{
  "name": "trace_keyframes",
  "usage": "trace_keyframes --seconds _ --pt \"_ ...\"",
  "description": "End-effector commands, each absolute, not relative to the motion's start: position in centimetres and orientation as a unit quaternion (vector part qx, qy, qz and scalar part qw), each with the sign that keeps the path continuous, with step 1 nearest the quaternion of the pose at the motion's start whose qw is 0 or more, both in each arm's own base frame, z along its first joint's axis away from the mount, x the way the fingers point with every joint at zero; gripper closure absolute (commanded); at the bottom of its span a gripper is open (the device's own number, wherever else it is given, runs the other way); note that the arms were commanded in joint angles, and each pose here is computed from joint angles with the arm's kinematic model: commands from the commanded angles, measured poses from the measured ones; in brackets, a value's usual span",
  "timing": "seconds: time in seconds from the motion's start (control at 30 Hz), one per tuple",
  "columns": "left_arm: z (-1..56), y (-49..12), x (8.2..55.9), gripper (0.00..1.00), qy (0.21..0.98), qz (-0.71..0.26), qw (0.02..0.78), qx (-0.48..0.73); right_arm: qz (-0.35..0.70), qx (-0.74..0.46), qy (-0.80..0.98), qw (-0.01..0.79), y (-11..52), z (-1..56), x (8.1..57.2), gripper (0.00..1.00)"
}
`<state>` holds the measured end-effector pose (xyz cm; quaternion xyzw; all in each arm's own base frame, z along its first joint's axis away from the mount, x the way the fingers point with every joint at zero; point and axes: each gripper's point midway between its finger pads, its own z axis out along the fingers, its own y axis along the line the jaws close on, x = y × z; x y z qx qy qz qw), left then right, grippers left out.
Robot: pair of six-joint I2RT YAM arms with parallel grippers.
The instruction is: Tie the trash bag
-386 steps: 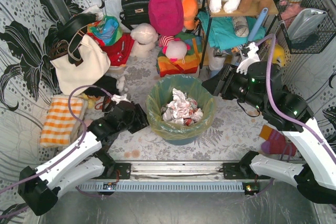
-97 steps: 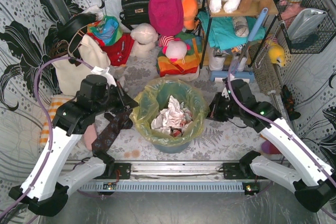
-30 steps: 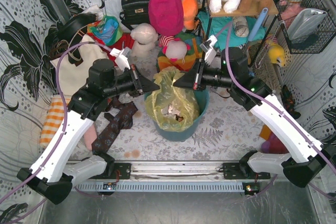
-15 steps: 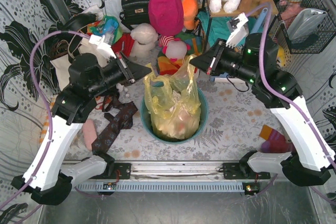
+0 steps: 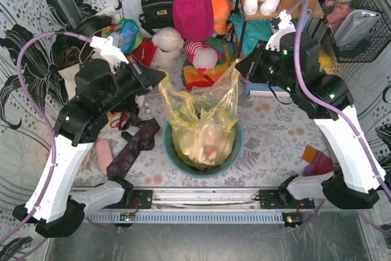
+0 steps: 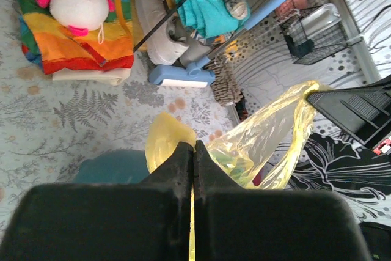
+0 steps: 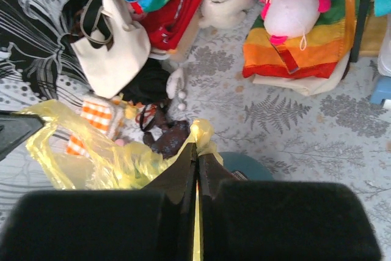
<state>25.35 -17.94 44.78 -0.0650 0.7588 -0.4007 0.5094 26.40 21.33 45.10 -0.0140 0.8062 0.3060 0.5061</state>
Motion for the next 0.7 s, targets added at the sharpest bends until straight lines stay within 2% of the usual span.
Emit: trace_keyframes --seconds 0.0,0.3,0.67 --pt "44.6 -17.6 27.5 1.00 0.751 -0.378 0.536 -0.069 0.273 -0.019 0.815 0.511 21.3 43.9 28.9 1.00" --pt "42.3 -17.6 31.7 1.00 0.771 -0.338 0.536 -0.065 0.294 -0.024 0.817 0.495 22.6 42.3 33.8 1.00" --pt "36.5 -18.1 37.6 1.00 0.805 -0.312 0.500 -0.071 0.293 -0.023 0.833 0.469 24.4 36.9 36.7 1.00"
